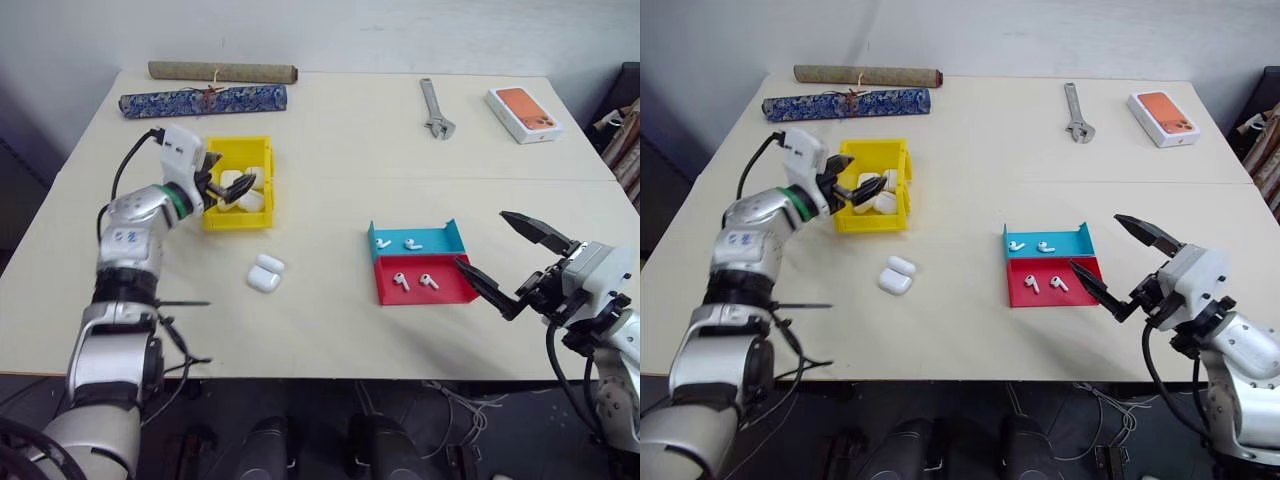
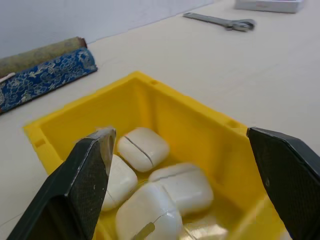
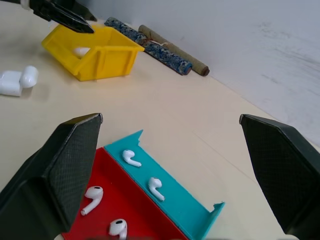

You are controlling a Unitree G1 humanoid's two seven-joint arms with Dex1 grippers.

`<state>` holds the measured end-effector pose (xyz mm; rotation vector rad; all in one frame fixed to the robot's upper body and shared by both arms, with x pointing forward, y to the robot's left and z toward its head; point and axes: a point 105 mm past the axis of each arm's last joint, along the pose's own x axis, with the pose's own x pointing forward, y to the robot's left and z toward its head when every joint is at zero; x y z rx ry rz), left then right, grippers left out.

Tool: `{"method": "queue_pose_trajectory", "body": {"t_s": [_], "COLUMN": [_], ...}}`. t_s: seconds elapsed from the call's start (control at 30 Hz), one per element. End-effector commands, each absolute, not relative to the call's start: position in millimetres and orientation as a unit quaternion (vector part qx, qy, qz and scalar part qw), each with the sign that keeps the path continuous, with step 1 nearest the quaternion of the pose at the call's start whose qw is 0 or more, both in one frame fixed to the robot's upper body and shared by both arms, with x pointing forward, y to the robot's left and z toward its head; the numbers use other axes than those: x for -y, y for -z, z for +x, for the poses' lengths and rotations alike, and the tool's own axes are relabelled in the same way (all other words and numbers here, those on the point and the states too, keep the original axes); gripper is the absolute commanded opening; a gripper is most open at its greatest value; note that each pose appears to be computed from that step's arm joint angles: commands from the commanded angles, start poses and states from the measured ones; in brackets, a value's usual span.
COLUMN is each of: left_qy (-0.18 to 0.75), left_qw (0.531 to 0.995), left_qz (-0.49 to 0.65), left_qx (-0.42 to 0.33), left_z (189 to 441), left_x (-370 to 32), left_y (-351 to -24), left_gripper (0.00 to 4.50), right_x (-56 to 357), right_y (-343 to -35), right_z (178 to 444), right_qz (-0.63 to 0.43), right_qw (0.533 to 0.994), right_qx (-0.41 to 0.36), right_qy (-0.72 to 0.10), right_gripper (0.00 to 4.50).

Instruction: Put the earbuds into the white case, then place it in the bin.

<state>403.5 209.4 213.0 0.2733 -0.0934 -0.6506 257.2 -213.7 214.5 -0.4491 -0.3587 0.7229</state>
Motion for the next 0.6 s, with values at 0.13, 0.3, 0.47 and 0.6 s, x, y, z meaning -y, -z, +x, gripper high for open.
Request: {"method": "queue_pose_trajectory", "body": {"t_s": [0.13,0.3,0.47,0.6], "left_qy": [0.344,0.343,0.28,0.261], "left_qw": [0.9,0.89,0.915,0.923], "left_qz": [0.26,0.299,0.282,0.273], "left_qx": [0.062,-0.026,-0.074,-0.071], "left_z": [308.6,242.0,208.9,210.1], "left_x": [-265.1,-294.6,-328.3,-332.0], "left_y": [-209.0,-160.5,-139.7,-137.5], "left_gripper": [4.42,4.42,4.42,4.42], "right_x": [244.7,276.0,300.6,303.9], "right_y": [-209.5,-191.9,-193.5,-186.3], "right_z": [254.2,250.1,258.4,264.3], "right_qz": [-0.263,-0.294,-0.314,-0.317], "right_qw": [0.861,0.839,0.837,0.835], "right_qx": [0.098,0.038,0.033,0.039], "right_qy": [-0.423,-0.456,-0.446,-0.448], "right_gripper": [4.5,4.5,4.5,4.5]}}
